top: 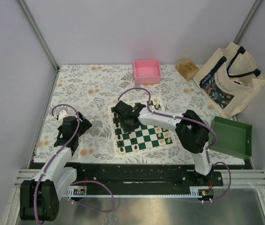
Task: Set up the chess pieces on the board
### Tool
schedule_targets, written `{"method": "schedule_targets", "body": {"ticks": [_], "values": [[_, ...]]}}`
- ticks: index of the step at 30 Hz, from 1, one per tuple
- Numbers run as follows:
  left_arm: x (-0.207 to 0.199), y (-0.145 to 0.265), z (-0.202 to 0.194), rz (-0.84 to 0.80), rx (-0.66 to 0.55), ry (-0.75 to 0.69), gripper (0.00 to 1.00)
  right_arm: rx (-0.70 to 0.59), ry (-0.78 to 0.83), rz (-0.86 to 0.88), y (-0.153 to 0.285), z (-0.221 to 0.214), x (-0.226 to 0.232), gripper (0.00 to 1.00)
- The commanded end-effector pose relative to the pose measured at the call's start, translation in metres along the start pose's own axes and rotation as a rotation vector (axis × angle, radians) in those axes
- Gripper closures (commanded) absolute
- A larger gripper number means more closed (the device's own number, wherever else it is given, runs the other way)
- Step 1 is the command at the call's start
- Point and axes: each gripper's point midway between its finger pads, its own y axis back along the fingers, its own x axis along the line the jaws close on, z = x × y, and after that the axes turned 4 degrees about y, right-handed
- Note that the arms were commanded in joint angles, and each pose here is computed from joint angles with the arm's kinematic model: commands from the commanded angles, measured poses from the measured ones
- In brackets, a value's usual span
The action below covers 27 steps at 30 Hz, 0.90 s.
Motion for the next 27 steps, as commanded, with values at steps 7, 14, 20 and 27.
{"method": "schedule_targets", "body": {"ticks": [7, 14, 20, 27], "values": [[-0.0091, -0.0004, 0.0094, -0.035, -0.034, 0.003, 0.01, 0.010, -0.001, -0.022, -0.0120, 0.0016, 0.0030, 0.59], [-0.0087, -0.0008, 0.0088, -0.033, -0.032, 0.004, 0.01, 0.013, 0.003, -0.026, -0.0144, 0.0008, 0.0018, 0.65], [-0.0087, -0.0012, 0.0083, -0.032, -0.028, 0.002, 0.01, 0.001, 0.006, -0.039, -0.0127, 0.0031, -0.0009, 0.70], [-0.0086, -0.0010, 0.0079, -0.033, -0.027, 0.002, 0.01, -0.004, 0.009, -0.032, -0.0126, 0.0039, -0.0001, 0.70]]}}
